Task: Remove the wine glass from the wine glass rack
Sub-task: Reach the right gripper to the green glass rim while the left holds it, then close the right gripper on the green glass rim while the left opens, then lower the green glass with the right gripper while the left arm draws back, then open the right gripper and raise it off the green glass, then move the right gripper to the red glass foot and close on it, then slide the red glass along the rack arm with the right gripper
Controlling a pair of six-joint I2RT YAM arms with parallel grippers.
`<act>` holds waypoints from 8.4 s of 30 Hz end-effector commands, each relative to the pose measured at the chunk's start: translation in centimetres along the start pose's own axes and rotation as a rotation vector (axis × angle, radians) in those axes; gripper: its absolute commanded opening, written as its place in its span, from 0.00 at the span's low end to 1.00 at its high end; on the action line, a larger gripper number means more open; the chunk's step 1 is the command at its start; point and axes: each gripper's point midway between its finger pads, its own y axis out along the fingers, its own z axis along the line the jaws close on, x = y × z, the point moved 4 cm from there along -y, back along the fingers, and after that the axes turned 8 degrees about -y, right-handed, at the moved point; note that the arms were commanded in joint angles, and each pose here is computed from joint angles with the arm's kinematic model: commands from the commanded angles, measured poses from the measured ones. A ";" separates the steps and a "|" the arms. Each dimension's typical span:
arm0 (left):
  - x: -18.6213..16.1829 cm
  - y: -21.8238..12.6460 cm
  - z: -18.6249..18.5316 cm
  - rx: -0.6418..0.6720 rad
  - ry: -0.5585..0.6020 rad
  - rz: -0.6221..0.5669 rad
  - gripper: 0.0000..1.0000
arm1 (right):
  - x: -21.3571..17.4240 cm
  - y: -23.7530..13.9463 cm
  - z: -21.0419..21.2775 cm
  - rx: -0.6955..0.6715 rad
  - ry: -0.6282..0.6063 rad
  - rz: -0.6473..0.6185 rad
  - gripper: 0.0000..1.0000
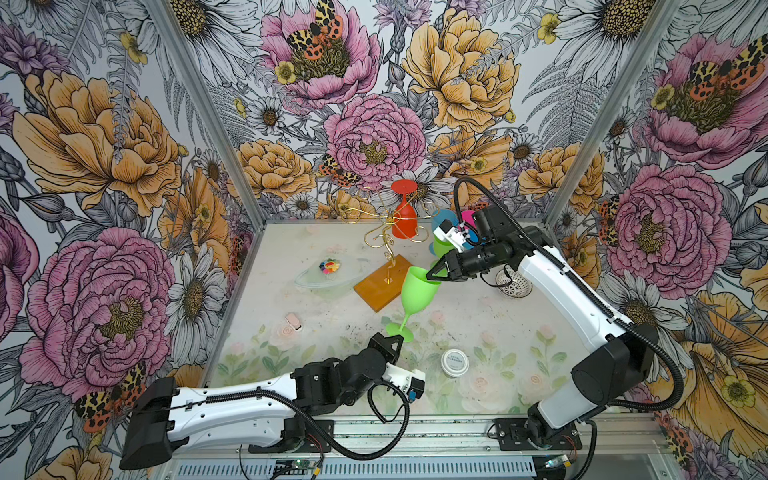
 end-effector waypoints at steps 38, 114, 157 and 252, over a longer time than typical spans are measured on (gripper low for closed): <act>0.0 -0.7 2.1 0.107 -0.447 -0.080 0.56 | 2.3 -4.6 -2.1 -0.406 -0.148 -0.146 0.00; -13.6 -3.1 10.7 0.315 -1.631 0.044 0.95 | 2.5 -0.5 -18.4 -0.987 -0.029 -0.152 0.04; -13.8 -3.2 10.7 0.286 -1.650 0.034 0.99 | 15.7 -9.6 -7.0 -0.166 -0.064 -0.539 0.65; -13.8 -4.8 11.5 0.332 -1.655 -0.018 0.99 | 24.6 -4.8 -3.8 0.243 -0.032 -0.551 0.00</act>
